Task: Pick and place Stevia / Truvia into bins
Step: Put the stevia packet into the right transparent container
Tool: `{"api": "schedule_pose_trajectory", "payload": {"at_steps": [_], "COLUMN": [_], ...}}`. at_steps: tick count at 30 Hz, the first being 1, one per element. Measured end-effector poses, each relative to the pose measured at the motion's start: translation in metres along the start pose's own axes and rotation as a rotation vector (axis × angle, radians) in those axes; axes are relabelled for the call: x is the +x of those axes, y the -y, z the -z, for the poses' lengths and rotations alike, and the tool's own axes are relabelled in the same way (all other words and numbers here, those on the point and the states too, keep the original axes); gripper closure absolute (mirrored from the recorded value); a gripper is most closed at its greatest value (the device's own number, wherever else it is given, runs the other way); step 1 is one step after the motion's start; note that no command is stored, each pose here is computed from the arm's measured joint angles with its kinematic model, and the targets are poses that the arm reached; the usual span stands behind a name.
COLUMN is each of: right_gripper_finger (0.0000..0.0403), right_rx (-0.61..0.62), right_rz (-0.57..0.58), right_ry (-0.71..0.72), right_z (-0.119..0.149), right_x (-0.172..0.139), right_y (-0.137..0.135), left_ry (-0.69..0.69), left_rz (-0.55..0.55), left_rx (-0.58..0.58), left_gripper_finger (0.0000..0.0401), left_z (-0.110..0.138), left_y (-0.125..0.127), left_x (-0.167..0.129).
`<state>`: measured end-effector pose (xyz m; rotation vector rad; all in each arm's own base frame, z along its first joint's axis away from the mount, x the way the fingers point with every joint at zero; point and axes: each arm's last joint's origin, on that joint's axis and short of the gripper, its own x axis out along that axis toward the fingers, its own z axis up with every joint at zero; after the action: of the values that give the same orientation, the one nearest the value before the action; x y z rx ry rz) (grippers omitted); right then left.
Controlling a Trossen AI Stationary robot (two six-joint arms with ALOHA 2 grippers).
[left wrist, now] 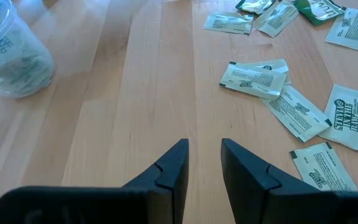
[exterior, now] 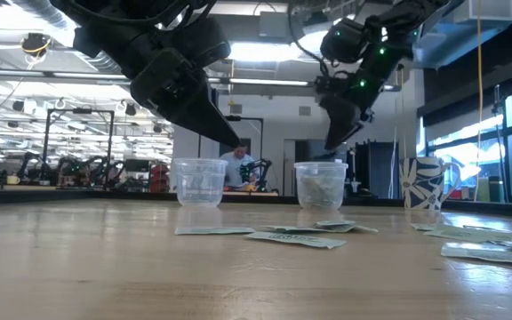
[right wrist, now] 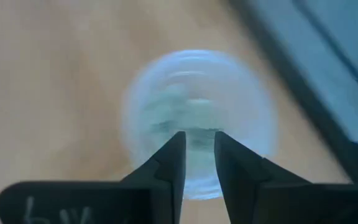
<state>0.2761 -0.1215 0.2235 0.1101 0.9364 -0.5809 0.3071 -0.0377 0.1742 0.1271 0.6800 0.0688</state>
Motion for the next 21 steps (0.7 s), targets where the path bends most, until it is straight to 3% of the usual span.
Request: {"api": "schedule_pose_trajectory", "payload": {"at_steps": [7,11,16,21], "right_gripper_finger": [0.0314,0.0315,0.0327,0.0339], "right_rx": [-0.25,-0.352,-0.454,-0.47], "right_rz": [-0.401,-0.479,-0.564,-0.526], "right_ry": [-0.026,-0.044,0.033,0.044], "right_z": [0.012,0.027,0.044,0.058], "right_x": [-0.013,-0.02,-0.03,-0.04], "right_y": [-0.055,-0.088,-0.126,-0.151], "left_ry": [0.0,0.0,0.0,0.0], "left_rz": [0.0,0.0,0.0,0.0], "left_rx": [0.0,0.0,0.0,0.0], "left_gripper_finger": [0.0313,0.0313,0.0313,0.0313], "left_z": [0.0,0.0,0.0,0.0], "left_y": [0.0,0.0,0.0,0.0], "left_x": [0.0,0.0,0.0,0.0]}}
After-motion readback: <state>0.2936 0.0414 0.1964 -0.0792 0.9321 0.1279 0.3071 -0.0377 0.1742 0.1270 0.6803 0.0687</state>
